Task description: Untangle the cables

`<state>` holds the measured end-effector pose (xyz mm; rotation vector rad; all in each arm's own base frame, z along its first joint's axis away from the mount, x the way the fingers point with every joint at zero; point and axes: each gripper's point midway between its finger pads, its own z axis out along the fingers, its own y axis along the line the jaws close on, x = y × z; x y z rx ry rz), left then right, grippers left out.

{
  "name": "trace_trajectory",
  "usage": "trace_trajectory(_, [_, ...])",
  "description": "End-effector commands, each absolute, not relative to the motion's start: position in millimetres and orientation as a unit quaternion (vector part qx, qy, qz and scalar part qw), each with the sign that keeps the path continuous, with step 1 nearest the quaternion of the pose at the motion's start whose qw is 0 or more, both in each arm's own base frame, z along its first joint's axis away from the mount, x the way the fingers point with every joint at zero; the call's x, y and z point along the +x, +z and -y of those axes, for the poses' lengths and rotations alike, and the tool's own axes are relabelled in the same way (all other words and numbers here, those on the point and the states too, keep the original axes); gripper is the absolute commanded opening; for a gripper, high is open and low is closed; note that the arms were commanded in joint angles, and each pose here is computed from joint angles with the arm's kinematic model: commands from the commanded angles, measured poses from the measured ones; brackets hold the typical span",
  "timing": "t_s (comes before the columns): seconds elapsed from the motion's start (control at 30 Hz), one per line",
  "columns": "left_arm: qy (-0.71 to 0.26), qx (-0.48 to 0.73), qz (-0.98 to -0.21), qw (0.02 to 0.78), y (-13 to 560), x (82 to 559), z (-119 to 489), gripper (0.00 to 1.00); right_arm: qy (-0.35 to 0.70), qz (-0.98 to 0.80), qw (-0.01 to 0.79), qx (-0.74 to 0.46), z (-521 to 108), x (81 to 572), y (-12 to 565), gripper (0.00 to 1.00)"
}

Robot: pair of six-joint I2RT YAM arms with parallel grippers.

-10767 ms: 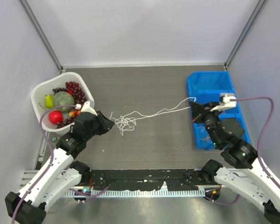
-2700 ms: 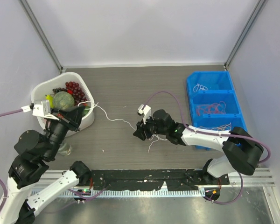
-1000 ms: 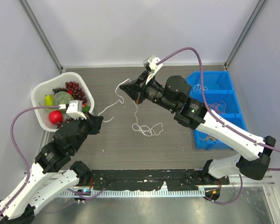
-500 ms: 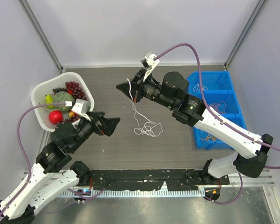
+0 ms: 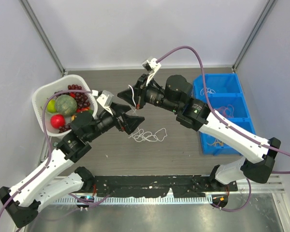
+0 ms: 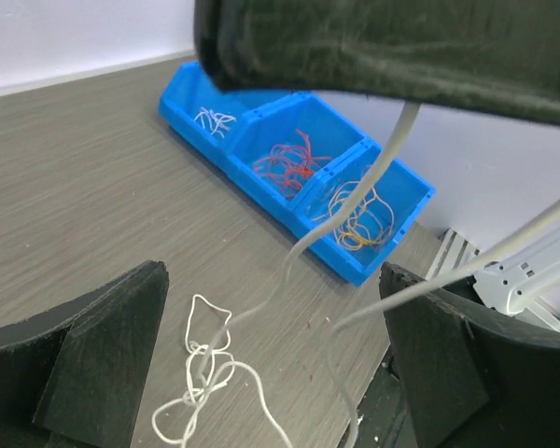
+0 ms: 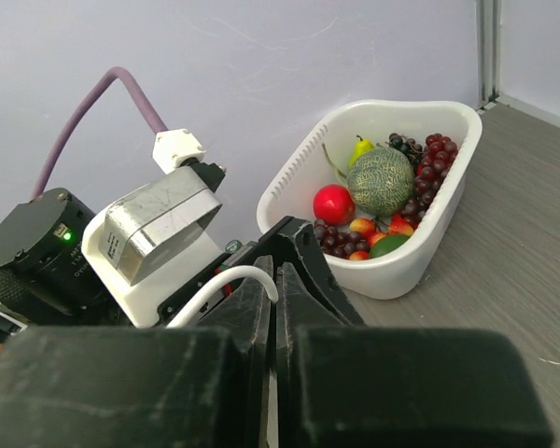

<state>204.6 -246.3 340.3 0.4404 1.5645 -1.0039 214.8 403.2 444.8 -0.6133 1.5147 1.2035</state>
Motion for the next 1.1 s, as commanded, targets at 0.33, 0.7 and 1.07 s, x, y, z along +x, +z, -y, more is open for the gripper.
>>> trace_trajectory(0.33, [-0.419, 0.174, -0.641, 0.619, 374, 218, 245, 0.00, 0.491, -0.644, 0.527, -0.258, -394, 213, 432, 0.36])
trace_trajectory(0.7, [-0.357, 0.088, -0.684, 0.630, 364, 224, 201, 0.00, 0.242, -0.796, 0.518, -0.199, -279, 235, 244, 0.60])
trace_trajectory(1.07, [-0.399, 0.078, -0.658, 0.634, 409, 209, 199, 0.00, 0.430, -0.736, 0.441, -0.280, -347, 190, 166, 0.61])
